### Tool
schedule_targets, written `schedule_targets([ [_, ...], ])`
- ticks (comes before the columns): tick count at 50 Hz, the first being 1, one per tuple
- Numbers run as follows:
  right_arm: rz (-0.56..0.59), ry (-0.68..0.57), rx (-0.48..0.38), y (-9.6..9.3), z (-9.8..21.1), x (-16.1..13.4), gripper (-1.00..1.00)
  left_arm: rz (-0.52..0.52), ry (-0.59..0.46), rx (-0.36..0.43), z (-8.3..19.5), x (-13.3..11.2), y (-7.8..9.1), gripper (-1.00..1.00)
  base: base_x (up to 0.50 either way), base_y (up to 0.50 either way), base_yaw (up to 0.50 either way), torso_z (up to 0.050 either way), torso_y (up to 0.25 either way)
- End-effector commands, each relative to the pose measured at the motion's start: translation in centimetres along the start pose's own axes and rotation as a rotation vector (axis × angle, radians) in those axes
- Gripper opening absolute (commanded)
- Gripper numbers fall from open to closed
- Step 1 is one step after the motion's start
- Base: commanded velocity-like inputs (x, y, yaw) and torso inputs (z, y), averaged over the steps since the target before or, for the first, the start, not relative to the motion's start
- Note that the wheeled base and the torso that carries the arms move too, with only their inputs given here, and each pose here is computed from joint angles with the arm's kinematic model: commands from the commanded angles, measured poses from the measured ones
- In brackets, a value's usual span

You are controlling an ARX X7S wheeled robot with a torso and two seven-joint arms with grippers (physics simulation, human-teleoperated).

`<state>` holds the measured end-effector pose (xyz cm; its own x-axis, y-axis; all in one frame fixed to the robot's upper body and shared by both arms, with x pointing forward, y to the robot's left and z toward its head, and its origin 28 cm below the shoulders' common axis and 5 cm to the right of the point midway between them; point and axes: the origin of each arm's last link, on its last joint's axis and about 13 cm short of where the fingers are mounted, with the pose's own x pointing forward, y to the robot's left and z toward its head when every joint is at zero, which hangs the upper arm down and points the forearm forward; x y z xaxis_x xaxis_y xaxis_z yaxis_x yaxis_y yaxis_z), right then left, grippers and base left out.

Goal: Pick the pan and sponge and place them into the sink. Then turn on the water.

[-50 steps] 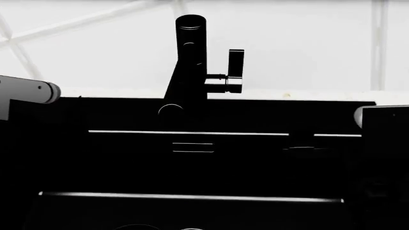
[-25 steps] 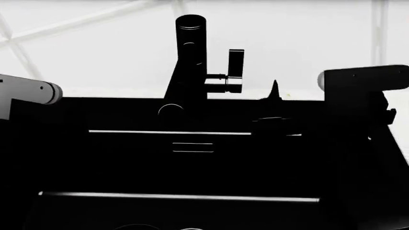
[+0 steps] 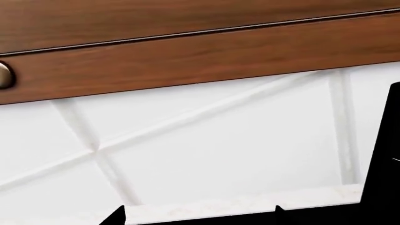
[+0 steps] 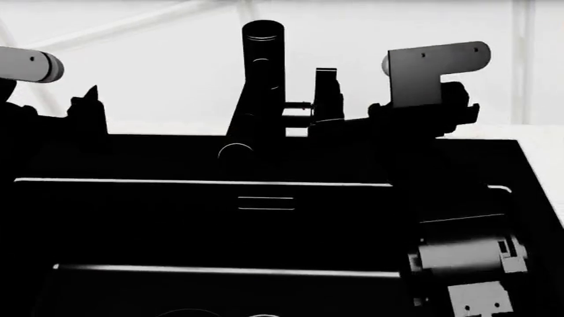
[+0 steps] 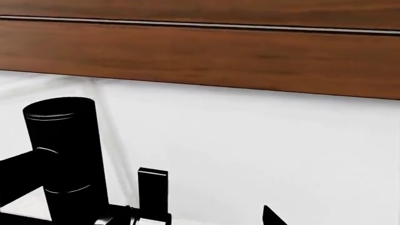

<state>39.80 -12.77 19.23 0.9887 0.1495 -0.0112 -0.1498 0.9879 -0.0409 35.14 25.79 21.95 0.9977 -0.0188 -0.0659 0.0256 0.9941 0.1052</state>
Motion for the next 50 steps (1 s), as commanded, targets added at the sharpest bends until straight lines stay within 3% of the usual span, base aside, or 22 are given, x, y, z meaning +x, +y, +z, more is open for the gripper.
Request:
schedule_targets([
  [1,0.017,0.029,-0.026,0.2,-0.4,2.8,1.0,0.008,0.017,-0.006,0.7,0.6,0.5,1.0,0.0,0.0,0.0,0.0,0.0],
  [22,0.067,0.066,-0.049,1.2,-0.5,3.7,1.0,-0.002,0.031,-0.003,0.2,0.6,0.5,1.0,0.0,0.0,0.0,0.0,0.0],
  [39,0.109,0.094,-0.014,2.1,0.4,3.9,1.0,-0.006,0.045,-0.005,-0.1,0.3,1.0,1.0,0.0,0.0,0.0,0.0,0.0],
  [50,0.069,0.104,0.02,1.9,0.4,3.8,1.0,-0.005,0.052,-0.013,-0.4,0.5,0.9,1.0,0.0,0.0,0.0,0.0,0.0],
])
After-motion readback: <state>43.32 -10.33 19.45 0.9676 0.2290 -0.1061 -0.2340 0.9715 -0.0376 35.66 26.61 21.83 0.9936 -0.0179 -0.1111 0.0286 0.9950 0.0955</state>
